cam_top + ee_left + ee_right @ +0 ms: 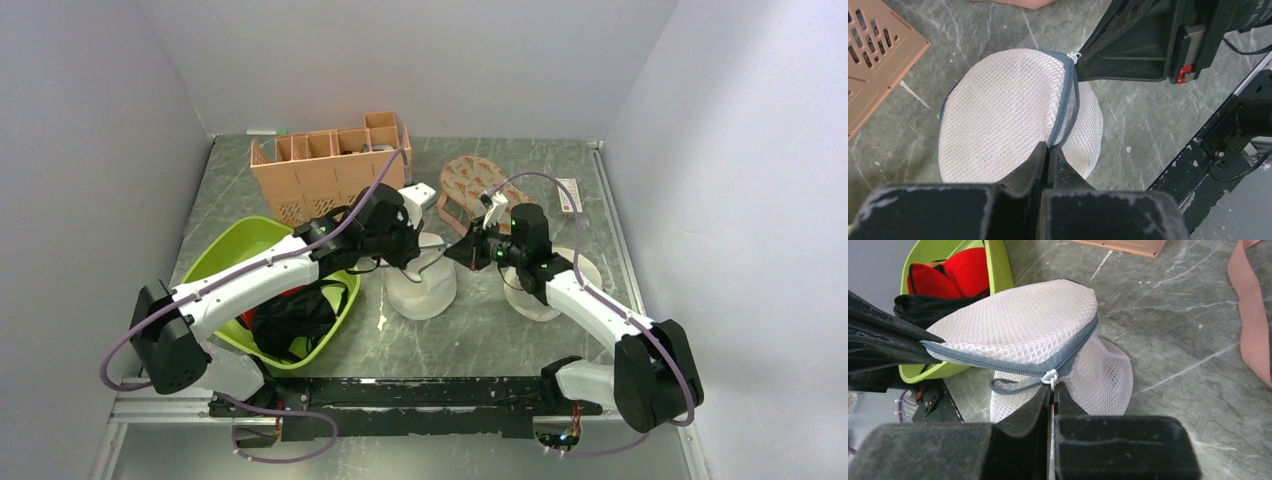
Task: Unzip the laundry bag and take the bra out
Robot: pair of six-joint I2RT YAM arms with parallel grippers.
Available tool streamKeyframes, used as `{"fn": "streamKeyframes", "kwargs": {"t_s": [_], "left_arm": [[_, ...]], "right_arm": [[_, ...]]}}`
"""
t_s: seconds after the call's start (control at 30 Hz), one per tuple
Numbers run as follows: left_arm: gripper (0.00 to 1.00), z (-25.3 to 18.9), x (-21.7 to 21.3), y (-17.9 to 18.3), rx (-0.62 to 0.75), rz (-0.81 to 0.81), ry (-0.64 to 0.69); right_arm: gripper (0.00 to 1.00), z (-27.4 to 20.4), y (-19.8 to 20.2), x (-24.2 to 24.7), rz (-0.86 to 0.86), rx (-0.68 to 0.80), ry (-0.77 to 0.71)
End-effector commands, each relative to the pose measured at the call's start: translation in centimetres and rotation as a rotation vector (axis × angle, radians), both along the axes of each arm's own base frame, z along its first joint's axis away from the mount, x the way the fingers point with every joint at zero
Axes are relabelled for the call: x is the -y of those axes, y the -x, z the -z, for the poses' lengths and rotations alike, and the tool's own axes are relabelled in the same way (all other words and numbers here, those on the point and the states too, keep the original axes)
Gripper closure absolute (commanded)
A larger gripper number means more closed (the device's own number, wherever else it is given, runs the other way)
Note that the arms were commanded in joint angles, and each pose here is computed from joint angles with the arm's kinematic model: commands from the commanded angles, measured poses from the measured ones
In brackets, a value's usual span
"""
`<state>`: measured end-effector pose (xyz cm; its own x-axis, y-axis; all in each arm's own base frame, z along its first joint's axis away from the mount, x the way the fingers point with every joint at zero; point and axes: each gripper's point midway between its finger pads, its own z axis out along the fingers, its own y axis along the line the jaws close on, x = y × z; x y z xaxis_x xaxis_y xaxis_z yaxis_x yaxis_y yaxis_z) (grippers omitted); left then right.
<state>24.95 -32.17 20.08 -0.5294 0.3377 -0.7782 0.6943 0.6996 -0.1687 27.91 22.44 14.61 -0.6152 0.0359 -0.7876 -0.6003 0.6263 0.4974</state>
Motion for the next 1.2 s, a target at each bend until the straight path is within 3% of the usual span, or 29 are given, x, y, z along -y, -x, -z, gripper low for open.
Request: {"fn": "streamKeyframes", "kwargs": {"t_s": [0.0, 0.23, 0.37, 0.7, 0.93, 1.17], "left_arm": [[0.90, 0.3, -1.2, -0.2, 0.014, -0.042, -0.027], [0.43, 1.1, 0.2, 0.1, -0.039, 0.006, -0.033], [0.25, 0.6, 1.6, 0.2, -0.046, 0.047, 0.020], [0.14, -0.5, 4.3, 1.3, -0.047, 0.129, 0.066], [0.11, -0.6, 2.5, 1.4, -0.008, 0.082, 0.038], [0.19, -1.1, 2.2, 0.6, 0.005, 0.014, 0.053]], "right_arm": [[1.00, -1.1, -0.2, 0.1, -0.015, 0.025, -0.022], [1.00, -1.8, 2.0, -1.1, -0.135, 0.040, -0.067], [1.00, -1.9, 2.3, -1.2, -0.139, 0.043, -0.067], [1.00, -1.8, 2.6, -1.6, -0.156, 0.043, -0.071], [1.00, -1.2, 2.1, -1.1, -0.113, 0.041, -0.040], [1.00, -1.5, 2.2, -1.2, -0.130, 0.046, -0.040]]}}
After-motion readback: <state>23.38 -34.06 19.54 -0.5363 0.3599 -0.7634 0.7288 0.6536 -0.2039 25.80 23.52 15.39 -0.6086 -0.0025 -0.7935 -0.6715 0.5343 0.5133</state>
